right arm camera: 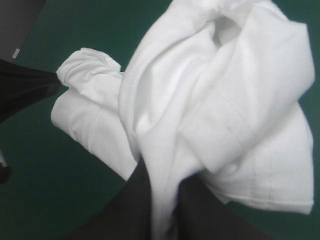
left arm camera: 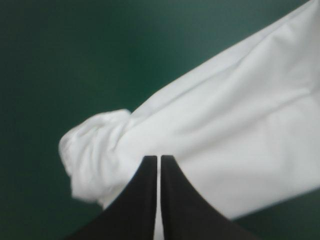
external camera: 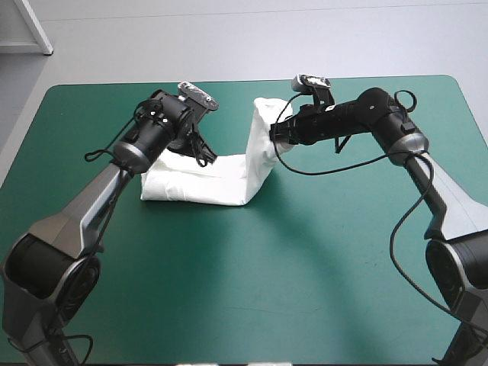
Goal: Fold the cloth
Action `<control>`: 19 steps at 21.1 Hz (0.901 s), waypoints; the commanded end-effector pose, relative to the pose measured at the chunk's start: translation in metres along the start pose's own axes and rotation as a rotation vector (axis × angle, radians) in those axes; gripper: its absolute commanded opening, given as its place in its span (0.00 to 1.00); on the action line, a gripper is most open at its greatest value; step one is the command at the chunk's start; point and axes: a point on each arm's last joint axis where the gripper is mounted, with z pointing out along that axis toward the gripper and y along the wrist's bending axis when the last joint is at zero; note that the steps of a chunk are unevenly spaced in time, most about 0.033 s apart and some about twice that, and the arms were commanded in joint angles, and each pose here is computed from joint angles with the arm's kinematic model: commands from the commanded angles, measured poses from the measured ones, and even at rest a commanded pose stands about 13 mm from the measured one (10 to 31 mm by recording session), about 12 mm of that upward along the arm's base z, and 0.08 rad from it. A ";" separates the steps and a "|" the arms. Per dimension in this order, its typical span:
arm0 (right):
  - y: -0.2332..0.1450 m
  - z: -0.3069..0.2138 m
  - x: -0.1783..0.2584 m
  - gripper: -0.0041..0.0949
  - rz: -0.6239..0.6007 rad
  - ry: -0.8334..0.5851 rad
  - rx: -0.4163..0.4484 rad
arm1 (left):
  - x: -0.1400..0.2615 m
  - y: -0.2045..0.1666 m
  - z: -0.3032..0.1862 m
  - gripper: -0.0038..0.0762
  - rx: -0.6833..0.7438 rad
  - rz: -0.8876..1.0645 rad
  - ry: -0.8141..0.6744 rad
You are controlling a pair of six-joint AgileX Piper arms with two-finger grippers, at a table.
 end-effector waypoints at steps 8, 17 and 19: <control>0.103 0.044 -0.019 0.03 -0.173 -0.072 -0.212 | 0.056 0.033 -0.155 0.07 -0.001 -0.142 -0.216; 0.151 0.136 -0.010 0.51 -0.178 -0.003 -0.478 | 0.155 0.025 -0.189 0.07 0.012 -0.255 -0.229; 0.155 0.136 -0.010 0.75 -0.191 -0.002 -0.496 | 0.167 0.024 -0.194 0.07 0.013 -0.268 -0.241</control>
